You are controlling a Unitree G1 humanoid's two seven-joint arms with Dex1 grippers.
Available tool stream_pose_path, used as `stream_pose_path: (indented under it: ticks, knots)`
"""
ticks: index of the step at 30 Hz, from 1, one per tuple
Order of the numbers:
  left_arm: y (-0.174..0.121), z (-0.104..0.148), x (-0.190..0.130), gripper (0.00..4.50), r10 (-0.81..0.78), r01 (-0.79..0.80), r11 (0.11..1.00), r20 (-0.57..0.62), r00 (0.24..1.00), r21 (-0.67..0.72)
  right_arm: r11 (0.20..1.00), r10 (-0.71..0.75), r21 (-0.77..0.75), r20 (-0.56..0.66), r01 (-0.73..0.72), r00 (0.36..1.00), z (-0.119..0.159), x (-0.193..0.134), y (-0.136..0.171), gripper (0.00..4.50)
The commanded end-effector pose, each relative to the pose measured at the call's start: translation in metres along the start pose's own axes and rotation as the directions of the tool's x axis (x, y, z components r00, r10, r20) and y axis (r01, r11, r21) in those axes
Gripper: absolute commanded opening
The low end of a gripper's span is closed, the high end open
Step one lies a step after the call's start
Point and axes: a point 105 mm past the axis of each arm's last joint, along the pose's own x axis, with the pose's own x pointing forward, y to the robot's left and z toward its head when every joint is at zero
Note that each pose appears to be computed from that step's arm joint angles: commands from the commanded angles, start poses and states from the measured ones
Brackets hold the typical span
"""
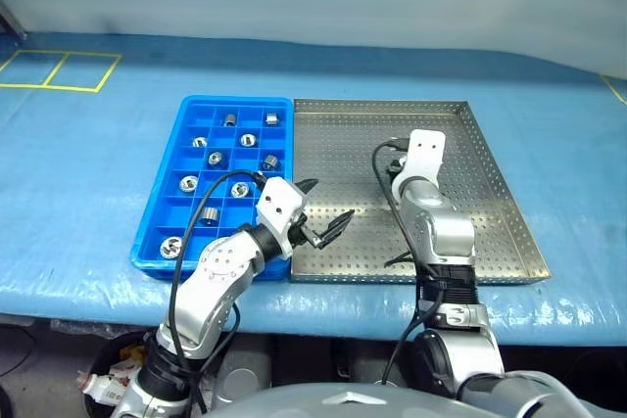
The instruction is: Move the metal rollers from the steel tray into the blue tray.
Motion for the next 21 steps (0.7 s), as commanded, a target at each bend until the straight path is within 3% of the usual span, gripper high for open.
stream_pose_path:
  ticks: [1, 9, 17, 21]
  knots:
    - [0.008, 0.019, -0.007, 4.5, 0.042, -0.045, 0.998, 0.087, 0.995, 0.035, 0.969, 0.228, -0.117, 0.094, -0.217, 0.969, 0.029, -0.021, 0.042, 1.71]
    - [0.02, 0.011, -0.038, 4.5, 0.062, -0.068, 0.993, 0.053, 0.997, 0.101, 0.814, 0.543, -0.298, 0.082, -0.499, 0.836, 0.043, -0.057, 0.109, 1.71]
    - [0.031, -0.006, -0.085, 4.5, 0.084, -0.073, 0.989, -0.079, 0.993, 0.13, 0.7, 0.686, -0.326, 0.06, -0.636, 0.725, 0.047, -0.081, 0.148, 1.71]
    - [0.032, -0.007, -0.092, 4.5, 0.104, -0.093, 0.988, -0.085, 0.991, 0.121, 0.659, 0.724, -0.317, 0.026, -0.682, 0.689, 0.038, -0.087, 0.158, 1.71]
